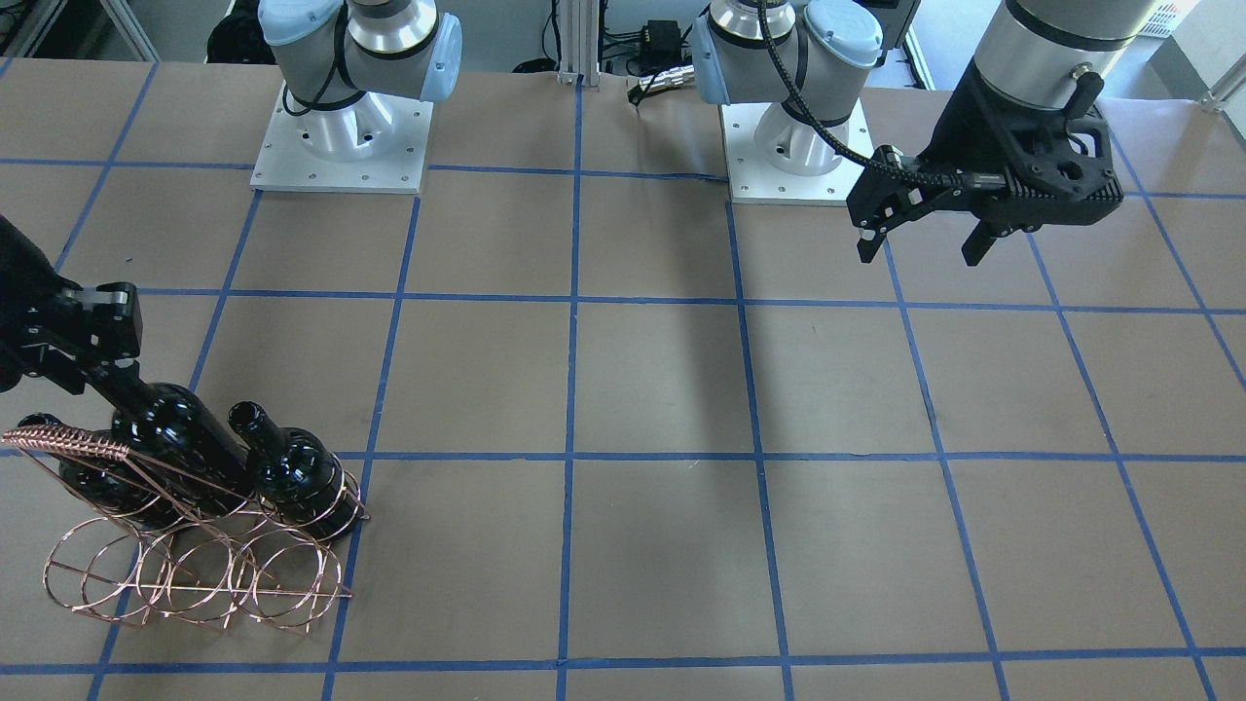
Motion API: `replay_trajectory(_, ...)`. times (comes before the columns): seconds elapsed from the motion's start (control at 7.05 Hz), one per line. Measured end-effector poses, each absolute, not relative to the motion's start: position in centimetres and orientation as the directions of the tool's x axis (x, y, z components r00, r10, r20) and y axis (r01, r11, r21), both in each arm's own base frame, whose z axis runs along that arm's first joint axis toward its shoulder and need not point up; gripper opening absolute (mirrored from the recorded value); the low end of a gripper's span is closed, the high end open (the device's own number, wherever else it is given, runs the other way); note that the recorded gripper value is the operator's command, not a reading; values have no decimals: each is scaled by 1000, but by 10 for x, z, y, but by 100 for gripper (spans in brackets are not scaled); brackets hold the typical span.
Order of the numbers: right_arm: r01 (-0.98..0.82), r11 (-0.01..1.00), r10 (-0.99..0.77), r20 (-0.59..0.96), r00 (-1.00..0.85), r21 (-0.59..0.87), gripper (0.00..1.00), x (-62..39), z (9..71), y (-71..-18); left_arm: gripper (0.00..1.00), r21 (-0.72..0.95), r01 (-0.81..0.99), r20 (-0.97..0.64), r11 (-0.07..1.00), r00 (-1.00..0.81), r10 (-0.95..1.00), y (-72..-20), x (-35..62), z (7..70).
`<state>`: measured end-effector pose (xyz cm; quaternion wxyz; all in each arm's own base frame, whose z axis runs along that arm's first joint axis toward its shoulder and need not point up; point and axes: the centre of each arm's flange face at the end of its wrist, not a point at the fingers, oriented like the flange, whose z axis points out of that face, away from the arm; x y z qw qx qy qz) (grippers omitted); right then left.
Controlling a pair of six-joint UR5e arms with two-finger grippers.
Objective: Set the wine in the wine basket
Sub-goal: 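Open the right gripper and raise it above the rack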
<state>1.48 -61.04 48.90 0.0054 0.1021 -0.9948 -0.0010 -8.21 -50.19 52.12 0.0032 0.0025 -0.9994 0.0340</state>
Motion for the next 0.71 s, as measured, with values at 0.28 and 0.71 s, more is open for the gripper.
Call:
replay_trajectory(0.28,-209,978,-209,9,-978,7,81,17,488,-608,100,-67,-5,7,998,-1000,-5,-502,-82,521)
replay_trajectory(0.71,-224,975,-224,24,-974,-10,86,41,507,-590,100,-65,-4,5,998,-1000,-3,-502,-82,520)
